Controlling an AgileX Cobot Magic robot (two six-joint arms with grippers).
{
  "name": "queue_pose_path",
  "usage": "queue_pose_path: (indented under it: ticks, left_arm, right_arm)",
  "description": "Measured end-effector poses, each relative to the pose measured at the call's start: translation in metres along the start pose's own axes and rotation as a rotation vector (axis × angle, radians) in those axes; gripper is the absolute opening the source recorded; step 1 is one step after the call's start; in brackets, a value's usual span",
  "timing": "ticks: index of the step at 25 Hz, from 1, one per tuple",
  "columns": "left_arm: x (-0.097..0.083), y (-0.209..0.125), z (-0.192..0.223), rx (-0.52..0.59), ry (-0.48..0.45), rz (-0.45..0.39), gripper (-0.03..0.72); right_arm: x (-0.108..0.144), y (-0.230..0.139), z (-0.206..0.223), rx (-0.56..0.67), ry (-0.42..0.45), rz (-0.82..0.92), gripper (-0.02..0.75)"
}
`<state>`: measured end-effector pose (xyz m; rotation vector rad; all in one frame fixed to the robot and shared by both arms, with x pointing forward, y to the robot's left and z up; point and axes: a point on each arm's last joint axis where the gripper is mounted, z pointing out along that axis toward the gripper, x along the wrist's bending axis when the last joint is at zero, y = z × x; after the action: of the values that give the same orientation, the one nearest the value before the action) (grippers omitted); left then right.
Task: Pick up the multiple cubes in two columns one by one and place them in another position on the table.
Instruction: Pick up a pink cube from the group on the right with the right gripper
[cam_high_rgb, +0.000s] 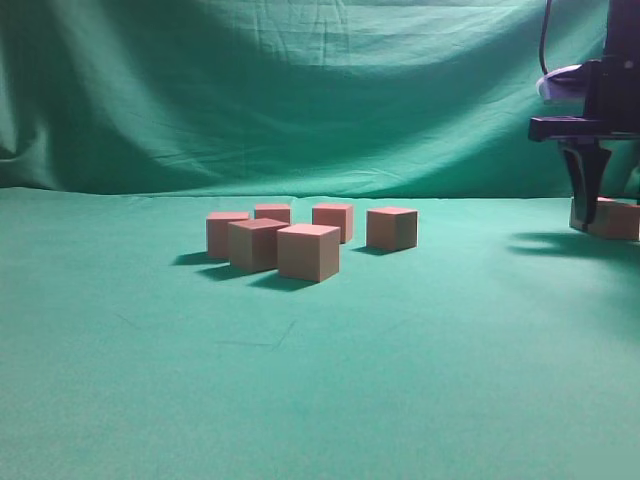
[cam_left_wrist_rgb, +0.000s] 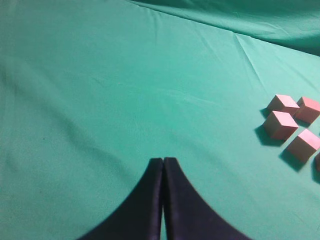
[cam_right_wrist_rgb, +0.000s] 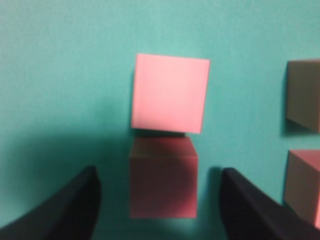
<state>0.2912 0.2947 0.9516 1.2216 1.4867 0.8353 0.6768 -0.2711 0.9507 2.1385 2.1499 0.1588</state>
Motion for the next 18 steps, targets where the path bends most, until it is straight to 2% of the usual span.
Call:
queue_pose_path:
  ticks: [4, 5, 11, 18]
  left_arm:
    - [0.000, 0.000, 0.000, 0.000, 0.000, 0.000, 0.000]
    - [0.000, 0.000, 0.000, 0.000, 0.000, 0.000, 0.000]
    - [0.000, 0.000, 0.000, 0.000, 0.000, 0.000, 0.000]
    - [0.000, 0.000, 0.000, 0.000, 0.000, 0.000, 0.000]
  right_arm:
    - [0.000, 0.000, 0.007, 0.012, -0.006, -0.003, 0.274]
    - [-0.001, 0.000, 0.007, 0.012, -0.011, -0.007, 0.260]
    - [-0.003, -0.001, 0.002, 0.024, -0.031, -0.015, 0.272]
    - [-0.004, -0.008, -0.052, 0.028, -0.034, -0.009, 0.272]
